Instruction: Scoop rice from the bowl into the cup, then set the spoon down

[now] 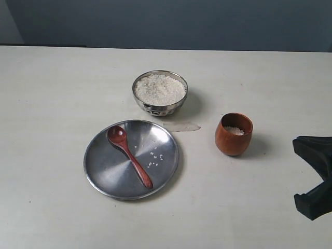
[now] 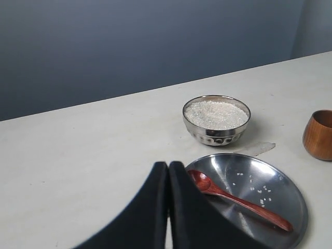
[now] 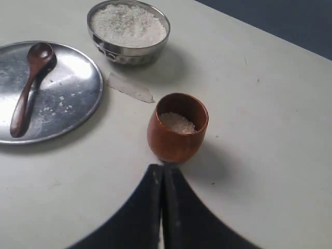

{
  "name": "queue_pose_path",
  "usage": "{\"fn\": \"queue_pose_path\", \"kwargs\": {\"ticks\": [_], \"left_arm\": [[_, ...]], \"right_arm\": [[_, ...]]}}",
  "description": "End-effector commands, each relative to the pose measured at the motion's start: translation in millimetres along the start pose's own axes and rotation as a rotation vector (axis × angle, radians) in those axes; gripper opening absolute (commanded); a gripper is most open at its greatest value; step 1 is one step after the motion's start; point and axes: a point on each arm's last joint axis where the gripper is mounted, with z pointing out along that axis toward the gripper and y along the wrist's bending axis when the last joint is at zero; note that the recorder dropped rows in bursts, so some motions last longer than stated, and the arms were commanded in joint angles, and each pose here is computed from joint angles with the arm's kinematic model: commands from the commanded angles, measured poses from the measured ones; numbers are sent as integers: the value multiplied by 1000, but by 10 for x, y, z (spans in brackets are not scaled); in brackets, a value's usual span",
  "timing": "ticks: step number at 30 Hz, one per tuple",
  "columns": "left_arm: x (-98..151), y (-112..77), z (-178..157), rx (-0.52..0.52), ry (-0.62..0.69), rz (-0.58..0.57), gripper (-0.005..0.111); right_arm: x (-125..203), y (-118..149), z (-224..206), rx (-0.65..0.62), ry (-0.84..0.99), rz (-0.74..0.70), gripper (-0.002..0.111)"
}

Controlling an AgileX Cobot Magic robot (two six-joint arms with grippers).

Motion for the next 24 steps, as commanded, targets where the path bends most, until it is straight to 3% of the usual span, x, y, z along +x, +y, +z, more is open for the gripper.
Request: {"fn": "queue_pose_path", "kwargs": {"ticks": [1, 4, 7, 15, 19, 24], "left_arm": [[-4, 5, -5, -6, -14, 7, 0], [-3, 7, -5, -9, -13, 11, 0], [26, 54, -9, -60, 9, 96, 0], [204, 188, 28, -206, -50, -112, 0], [332, 210, 65, -228, -108, -81, 0], [518, 215, 137, -227, -61, -84, 0]], "right_arm": [[8, 1, -3, -4, -6, -1, 0], [8, 1, -3, -4, -6, -1, 0], [8, 1, -3, -4, -6, -1, 0], [8, 1, -3, -4, -6, 2, 0], [6, 3, -3, -6, -8, 2, 0], [6, 3, -3, -6, -8, 2, 0]]}}
